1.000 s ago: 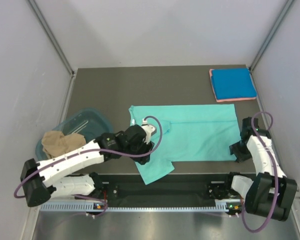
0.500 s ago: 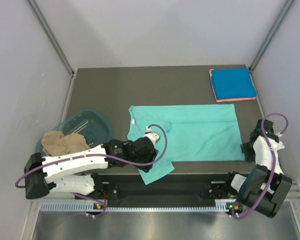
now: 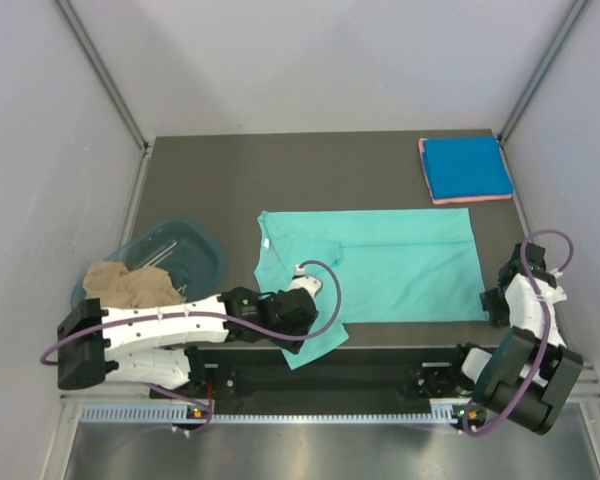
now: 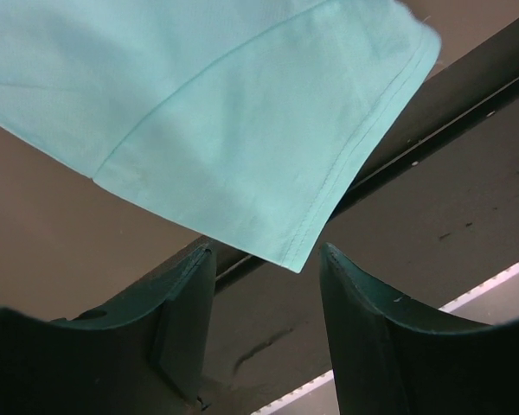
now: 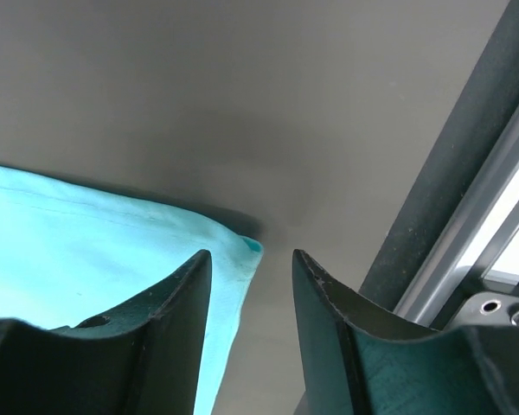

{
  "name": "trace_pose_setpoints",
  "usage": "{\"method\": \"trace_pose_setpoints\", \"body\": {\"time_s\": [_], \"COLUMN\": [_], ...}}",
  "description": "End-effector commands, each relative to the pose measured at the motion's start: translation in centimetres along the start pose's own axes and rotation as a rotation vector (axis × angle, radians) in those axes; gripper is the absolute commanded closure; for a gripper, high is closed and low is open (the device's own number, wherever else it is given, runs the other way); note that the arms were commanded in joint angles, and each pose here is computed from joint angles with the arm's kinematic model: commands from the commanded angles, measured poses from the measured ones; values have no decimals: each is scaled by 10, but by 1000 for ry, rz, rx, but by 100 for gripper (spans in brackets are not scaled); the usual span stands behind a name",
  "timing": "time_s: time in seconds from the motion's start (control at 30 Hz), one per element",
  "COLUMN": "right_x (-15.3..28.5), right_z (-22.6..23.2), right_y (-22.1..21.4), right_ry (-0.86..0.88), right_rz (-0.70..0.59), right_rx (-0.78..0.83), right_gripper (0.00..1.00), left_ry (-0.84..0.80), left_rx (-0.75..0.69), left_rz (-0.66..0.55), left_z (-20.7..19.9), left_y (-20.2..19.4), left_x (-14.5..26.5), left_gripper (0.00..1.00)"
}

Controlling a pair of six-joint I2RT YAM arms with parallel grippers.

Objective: Fold and stack the t-shirts
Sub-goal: Fold the tshirt

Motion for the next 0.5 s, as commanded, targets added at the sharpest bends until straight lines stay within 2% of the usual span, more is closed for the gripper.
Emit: {"method": "trace_pose_setpoints", "body": {"time_s": [0.0,0.13,0.37,0.47], "right_x": [-4,-5,1,2], "right_z": [-5,-9,-10,-10], "right_y": [-8,-8,2,4], "right_ry": [-23,-47,-28,-25], "right_rz": [27,18,-57,-70], "right_rx": [-25,-39,-74,-79], "right_gripper": [58,59,76,78], "left_ry": [-13,8,74,87], "left_rx": [45,39,-28,-43], "left_rz": [-12,13,36,18], "left_z": [1,5,6,6], "left_y": [-7,-20,-35,-36], "left_x": [0,-1,-15,-21], "left_gripper": [44,45,44,44]}}
Point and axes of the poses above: each gripper's point midway between its finger pads, its own x axis back along the fingers, its own z axis along the line the jaws close on, y = z × x, the point moved 2 cm from there along x, back along the fingers, and after that the axes turned 9 degrees about x, right-handed, at the moved point
